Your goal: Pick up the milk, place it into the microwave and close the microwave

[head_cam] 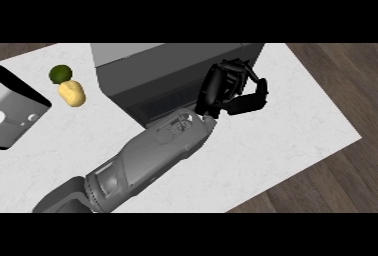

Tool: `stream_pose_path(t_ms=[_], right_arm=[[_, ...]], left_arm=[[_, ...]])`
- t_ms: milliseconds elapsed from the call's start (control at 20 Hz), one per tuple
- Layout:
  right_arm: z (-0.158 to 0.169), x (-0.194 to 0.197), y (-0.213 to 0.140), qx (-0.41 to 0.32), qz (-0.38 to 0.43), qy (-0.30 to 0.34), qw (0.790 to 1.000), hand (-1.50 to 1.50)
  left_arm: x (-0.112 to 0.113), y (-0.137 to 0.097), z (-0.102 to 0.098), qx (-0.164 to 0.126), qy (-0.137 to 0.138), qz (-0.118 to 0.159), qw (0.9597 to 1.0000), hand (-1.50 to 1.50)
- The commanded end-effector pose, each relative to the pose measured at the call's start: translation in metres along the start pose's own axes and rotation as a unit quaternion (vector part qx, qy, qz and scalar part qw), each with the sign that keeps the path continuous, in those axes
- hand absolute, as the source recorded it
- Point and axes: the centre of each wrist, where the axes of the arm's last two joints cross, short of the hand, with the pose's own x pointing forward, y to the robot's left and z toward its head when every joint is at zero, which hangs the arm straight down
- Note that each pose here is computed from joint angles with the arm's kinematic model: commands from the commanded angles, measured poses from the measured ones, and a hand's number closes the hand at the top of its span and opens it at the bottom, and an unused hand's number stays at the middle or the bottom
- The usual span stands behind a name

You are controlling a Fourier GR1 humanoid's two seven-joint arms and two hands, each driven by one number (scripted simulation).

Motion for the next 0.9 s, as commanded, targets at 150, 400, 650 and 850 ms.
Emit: stream_pose_path(t_ms=[150,400,650,850], right_arm=[[0.009,0.020,-0.011,-0.018,0.018,-0.015,1.000,-1.50],[0.024,0.030,-0.018,-0.031,0.025,-0.009,0.999,-1.50],[0.031,0.040,-0.022,-0.042,0.030,-0.014,0.999,-1.50],[0.038,0.045,-0.024,-0.046,0.035,-0.009,0.998,-1.50]], left_arm=[[-0.028,0.033,-0.008,0.067,0.058,-0.028,0.9956,1.50],[-0.039,0.056,-0.008,0.055,0.070,-0.042,0.9952,1.50],[-0.043,0.065,-0.008,0.055,0.064,-0.052,0.9951,-1.50],[-0.043,0.067,-0.009,0.052,0.072,-0.042,0.9952,-1.50]])
